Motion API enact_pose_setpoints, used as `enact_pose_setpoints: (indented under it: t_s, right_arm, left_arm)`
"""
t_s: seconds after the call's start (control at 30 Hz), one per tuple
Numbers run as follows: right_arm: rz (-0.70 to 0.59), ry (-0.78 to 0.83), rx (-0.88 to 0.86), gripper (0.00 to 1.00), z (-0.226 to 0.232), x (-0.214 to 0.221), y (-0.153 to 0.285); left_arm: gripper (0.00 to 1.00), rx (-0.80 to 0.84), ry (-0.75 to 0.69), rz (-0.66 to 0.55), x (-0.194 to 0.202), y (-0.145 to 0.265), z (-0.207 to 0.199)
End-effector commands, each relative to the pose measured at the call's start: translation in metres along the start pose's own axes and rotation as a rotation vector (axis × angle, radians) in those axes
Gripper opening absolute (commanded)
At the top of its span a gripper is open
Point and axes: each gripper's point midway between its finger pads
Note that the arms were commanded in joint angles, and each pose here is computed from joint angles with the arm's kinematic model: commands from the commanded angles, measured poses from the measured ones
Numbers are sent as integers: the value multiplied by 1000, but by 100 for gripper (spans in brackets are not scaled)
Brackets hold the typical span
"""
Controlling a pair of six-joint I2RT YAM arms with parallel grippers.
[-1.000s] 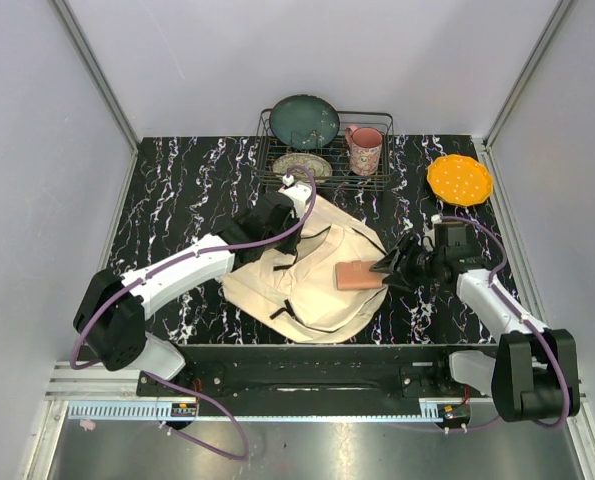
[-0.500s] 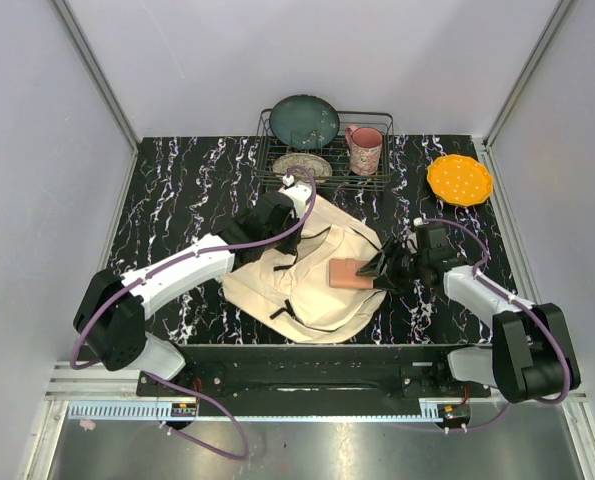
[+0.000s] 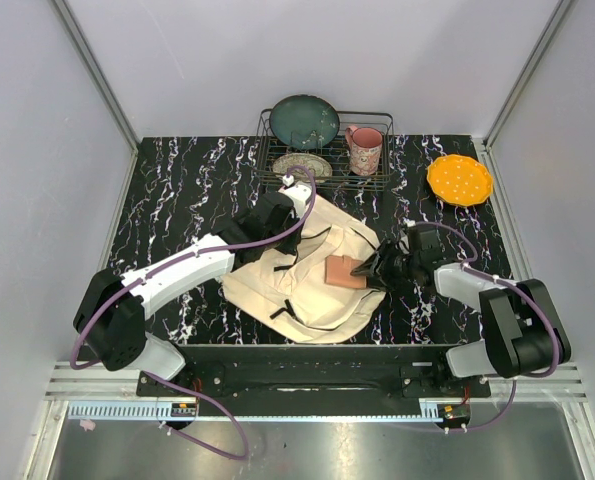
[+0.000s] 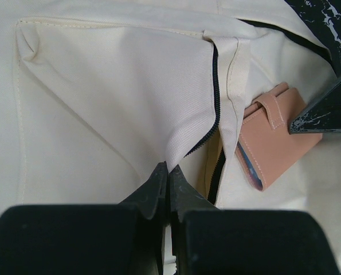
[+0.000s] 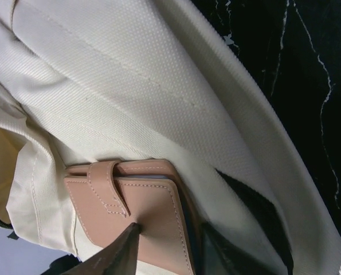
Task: Pack the student bag
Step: Adjust the personal item in the student bag.
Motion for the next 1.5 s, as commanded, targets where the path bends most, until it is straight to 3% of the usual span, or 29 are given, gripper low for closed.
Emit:
enact_pose_setpoints:
  t_s: [0.0,0.1,0.2,0.33,0.47,0.53,0.57,0.6,0.7,0.93,1.23,1.37,1.47]
  right_arm:
    - [-12,8,-76,40,15,-3,-8]
    - [-14,22,-97,24,20,-2,-6]
    - [-27,34,-137,15,32,-2,2]
    - [-43,72,-213,13,53,2,17]
    - [-67,130,-248,25,68,3,32]
    - [-109,132,-220,44,65,-2,35]
    - [-122,136,-212,59,67,-5,37]
    - [-127,145,-187,62,63,-7,35]
    - [-164,104,-42,64,41,-12,40]
    - [-355,49,-41,68,51,-16,88]
    - [-136,-15,-185,68,74,28,60]
    - [-61,9,-163,68,84,51,39]
    - [-72,-89,-97,69,69,56,22]
  left_arm:
    - [0,43,18,-124,-35,17,-8]
    - [0,42,18,-123,-34,17,-8]
    - [0,40,18,-120,-32,17,-7]
    - [0,36,16,-118,-32,17,-6]
    - [0,33,13,-117,-31,16,-5]
    - [0,34,13,-117,-31,17,-6]
    - [0,35,12,-117,-31,16,-6]
    - [0,36,13,-118,-32,17,-6]
    - [0,33,16,-118,-30,18,-5]
    - [0,23,13,-120,-30,20,-4]
    - [0,28,15,-124,-33,20,-4]
    - [0,29,16,-126,-35,20,-5]
    - [0,24,19,-132,-38,21,-4]
Point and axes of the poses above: each gripper's point midway between its finger pads, its own y axis back along the fingers, its own z axis along the line the jaws close on, x = y × z, and after that the axes turned 11 degrees about -y, right-handed
